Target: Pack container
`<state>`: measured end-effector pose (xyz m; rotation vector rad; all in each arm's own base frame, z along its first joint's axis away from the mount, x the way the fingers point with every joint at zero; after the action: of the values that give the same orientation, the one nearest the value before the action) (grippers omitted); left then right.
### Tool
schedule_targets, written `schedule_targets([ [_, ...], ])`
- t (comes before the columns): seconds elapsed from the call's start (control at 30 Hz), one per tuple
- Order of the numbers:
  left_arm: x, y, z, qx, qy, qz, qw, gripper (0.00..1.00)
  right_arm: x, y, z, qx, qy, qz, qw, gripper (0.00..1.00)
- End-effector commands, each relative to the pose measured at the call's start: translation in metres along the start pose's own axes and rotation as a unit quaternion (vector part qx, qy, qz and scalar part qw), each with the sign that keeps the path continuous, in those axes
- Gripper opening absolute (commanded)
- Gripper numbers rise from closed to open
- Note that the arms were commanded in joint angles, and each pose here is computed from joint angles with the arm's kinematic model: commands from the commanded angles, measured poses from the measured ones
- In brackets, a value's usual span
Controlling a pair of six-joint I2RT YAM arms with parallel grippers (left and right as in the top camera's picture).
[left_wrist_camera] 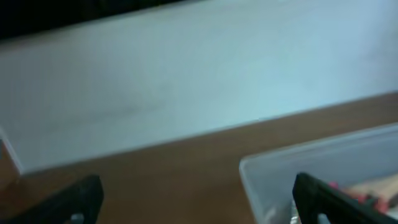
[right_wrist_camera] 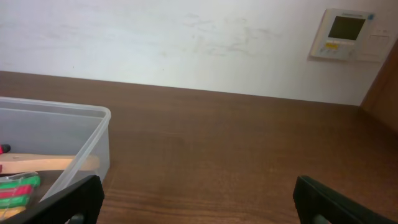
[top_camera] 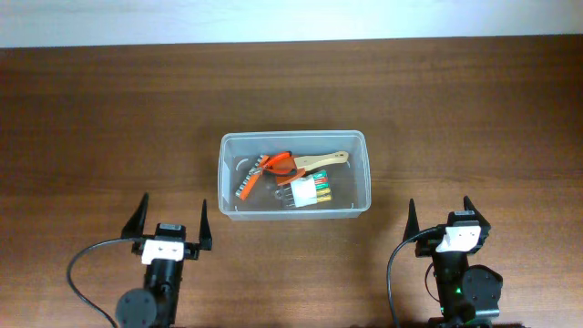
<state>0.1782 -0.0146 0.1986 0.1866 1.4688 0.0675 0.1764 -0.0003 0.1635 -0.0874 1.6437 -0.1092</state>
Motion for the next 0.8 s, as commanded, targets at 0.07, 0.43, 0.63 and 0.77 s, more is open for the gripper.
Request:
schedule_targets([
  [0.07, 0.026, 0.006, -0.002, -0.04, 0.059, -0.022, 0.997, 0.99, 0.002, 0.002, 0.0, -0.008, 0.002, 0.003, 1.0, 0.99],
  [0.43, 0.036, 0.005, -0.006, -0.045, 0.084, -0.072, 0.993, 0.99, 0.002, 0.002, 0.0, -0.008, 0.002, 0.003, 1.0, 0.99],
  [0.63, 0.036, 0.005, -0.006, -0.046, 0.084, -0.071, 0.993, 0.99, 0.002, 0.002, 0.0, -0.008, 0.002, 0.003, 1.0, 0.99],
  [0.77, 0.036, 0.005, -0.006, -0.046, 0.084, -0.071, 0.993, 0.99, 0.002, 0.002, 0.0, -0.008, 0.002, 0.003, 1.0, 0.99],
])
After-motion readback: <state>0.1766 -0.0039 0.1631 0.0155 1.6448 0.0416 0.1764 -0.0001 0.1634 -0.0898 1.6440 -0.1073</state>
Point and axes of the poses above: each gripper's point midway between its finger pads, its own z axis out along the fingers, its own y axis along the line the jaws close on, x = y × z, the point moved 7 cm from there along -z, back along the fingers, and after that the axes turned 1 degree about -z, right-handed, at the moved point
